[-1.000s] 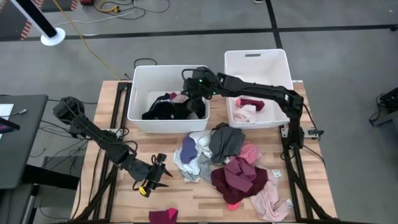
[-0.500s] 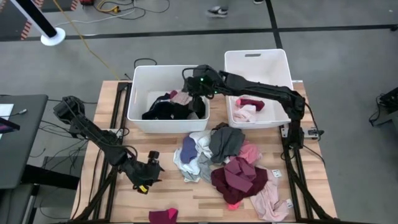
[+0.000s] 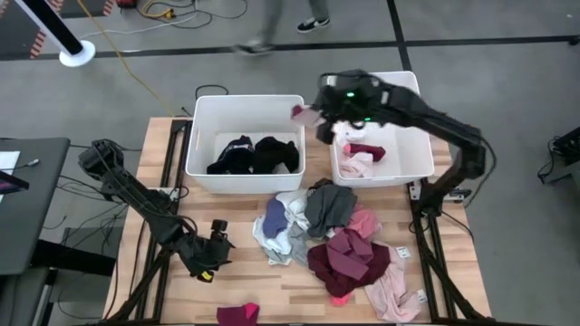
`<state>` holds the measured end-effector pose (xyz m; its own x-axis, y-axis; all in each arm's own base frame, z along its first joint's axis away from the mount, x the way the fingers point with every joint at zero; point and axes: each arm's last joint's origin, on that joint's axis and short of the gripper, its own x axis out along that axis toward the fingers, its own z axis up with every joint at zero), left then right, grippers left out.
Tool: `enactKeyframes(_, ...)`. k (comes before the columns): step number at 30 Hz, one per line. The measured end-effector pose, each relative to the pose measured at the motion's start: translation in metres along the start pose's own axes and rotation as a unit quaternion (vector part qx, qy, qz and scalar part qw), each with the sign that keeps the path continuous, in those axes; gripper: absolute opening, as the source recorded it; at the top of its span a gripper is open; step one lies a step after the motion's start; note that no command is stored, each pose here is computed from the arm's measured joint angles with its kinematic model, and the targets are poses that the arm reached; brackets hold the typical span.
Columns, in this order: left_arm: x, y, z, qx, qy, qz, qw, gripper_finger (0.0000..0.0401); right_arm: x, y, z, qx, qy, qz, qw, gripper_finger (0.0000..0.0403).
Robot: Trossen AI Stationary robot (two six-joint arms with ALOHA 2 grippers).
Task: Sort clothes
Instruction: Put the light orange garment into the right white laundry organizer
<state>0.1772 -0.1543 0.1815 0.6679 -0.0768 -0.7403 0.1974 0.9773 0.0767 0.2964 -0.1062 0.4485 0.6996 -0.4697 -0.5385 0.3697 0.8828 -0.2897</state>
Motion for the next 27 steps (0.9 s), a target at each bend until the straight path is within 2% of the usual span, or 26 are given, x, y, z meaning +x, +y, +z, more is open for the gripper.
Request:
enactKeyframes(6, 0.000, 0.000, 0.000, -0.001, -0.001, 0.001, 1.000, 0.0196, -0.042, -0.017, -0.024, 0.053, 0.075, -0.033, 0.995, 0.0000)
enactKeyframes(11, 0.000, 0.000, 0.001, -0.004, -0.003, 0.001, 1.000, 0.0196, -0.054, -0.028, -0.049, 0.101, 0.187, -0.055, 0.976, 0.0000)
enactKeyframes(16, 0.000, 0.000, 0.001, -0.006, -0.008, 0.000, 1.000, 0.0196, -0.047, -0.033, -0.067, 0.125, 0.288, -0.067, 0.947, 0.0000)
enactKeyframes(18, 0.000, -0.001, 0.002, -0.008, -0.010, -0.001, 1.000, 0.0196, -0.039, -0.035, -0.069, 0.129, 0.306, -0.068, 0.941, 0.0000)
enactKeyframes(22, 0.000, -0.001, 0.002, -0.014, -0.013, -0.001, 1.000, 0.0196, -0.028, -0.035, -0.079, 0.146, 0.330, -0.028, 0.932, 0.0000)
enactKeyframes(27, 0.000, -0.001, 0.002, -0.021, -0.013, -0.001, 1.000, 0.0196, -0.008, -0.035, -0.104, 0.164, 0.391, -0.023, 0.905, 0.0000)
